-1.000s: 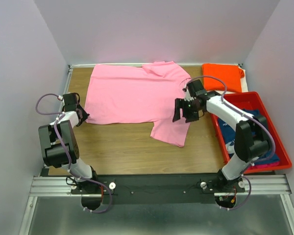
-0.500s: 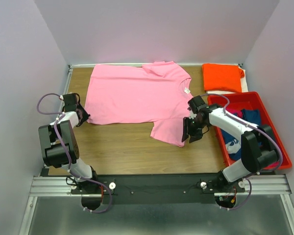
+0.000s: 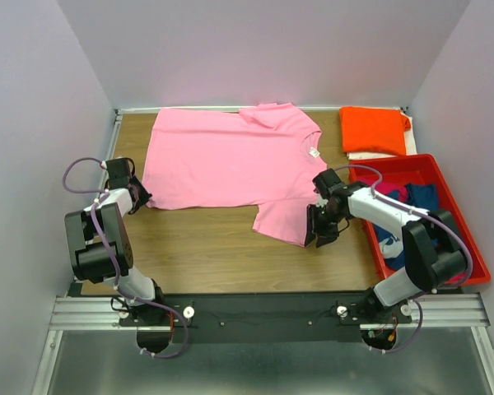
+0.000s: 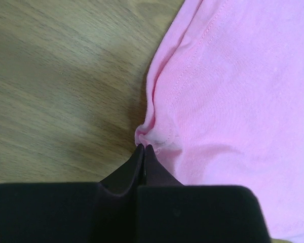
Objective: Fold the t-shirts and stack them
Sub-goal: Fold the tshirt
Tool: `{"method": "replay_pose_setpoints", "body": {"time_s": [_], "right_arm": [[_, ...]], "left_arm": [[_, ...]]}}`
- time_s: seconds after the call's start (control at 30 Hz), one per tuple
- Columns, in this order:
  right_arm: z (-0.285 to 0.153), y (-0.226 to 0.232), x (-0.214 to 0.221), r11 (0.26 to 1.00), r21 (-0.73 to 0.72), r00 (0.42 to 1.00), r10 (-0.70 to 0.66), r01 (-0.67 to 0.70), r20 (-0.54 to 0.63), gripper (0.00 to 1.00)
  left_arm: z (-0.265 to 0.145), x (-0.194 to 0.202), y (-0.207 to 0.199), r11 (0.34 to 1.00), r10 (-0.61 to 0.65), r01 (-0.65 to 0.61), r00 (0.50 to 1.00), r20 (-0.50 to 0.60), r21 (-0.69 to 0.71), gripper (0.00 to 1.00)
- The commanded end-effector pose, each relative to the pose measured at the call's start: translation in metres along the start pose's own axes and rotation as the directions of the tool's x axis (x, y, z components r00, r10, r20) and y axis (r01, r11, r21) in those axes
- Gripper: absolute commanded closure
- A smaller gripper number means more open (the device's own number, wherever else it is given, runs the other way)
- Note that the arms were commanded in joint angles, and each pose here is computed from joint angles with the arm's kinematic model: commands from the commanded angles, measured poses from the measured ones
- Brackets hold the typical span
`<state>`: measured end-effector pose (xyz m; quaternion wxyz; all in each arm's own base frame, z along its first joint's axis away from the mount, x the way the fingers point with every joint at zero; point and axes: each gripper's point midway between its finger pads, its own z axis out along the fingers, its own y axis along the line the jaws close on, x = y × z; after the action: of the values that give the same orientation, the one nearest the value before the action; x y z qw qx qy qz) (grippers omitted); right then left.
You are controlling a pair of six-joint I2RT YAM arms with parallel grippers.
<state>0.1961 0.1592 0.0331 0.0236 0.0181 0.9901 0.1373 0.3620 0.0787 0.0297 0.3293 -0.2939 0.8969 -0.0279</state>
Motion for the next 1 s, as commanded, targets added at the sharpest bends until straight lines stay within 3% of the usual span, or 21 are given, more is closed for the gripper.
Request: {"method": "replay_pose_setpoints", "body": {"time_s": [0.0,0.7,0.83,0.97], "right_arm": [[0.006,0.002,-0.009,1.000,0.012,0.999,0.009,-0.009,0.039,0.53],[0.031,-0.004,0.008,0.998,0.057,0.999,-0.037,0.037,0.009,0.69],[0.034,-0.008,0.007,0.996,0.076,0.999,-0.038,0.037,0.015,0.85],[0.035,-0.012,0.004,0.994,0.101,0.999,-0.041,0.038,0.026,0.92]], "left_arm": [[-0.009,-0.006,-0.003,1.000,0.012,-0.012,1.000,0.023,0.027,1.00],[-0.017,0.000,0.010,1.000,0.022,-0.022,1.000,0.021,-0.006,1.00],[-0.018,0.001,0.012,1.000,0.023,-0.023,0.999,0.022,-0.009,1.00],[-0.018,0.004,0.015,1.000,0.025,-0.024,1.000,0.017,-0.015,1.00]]}}
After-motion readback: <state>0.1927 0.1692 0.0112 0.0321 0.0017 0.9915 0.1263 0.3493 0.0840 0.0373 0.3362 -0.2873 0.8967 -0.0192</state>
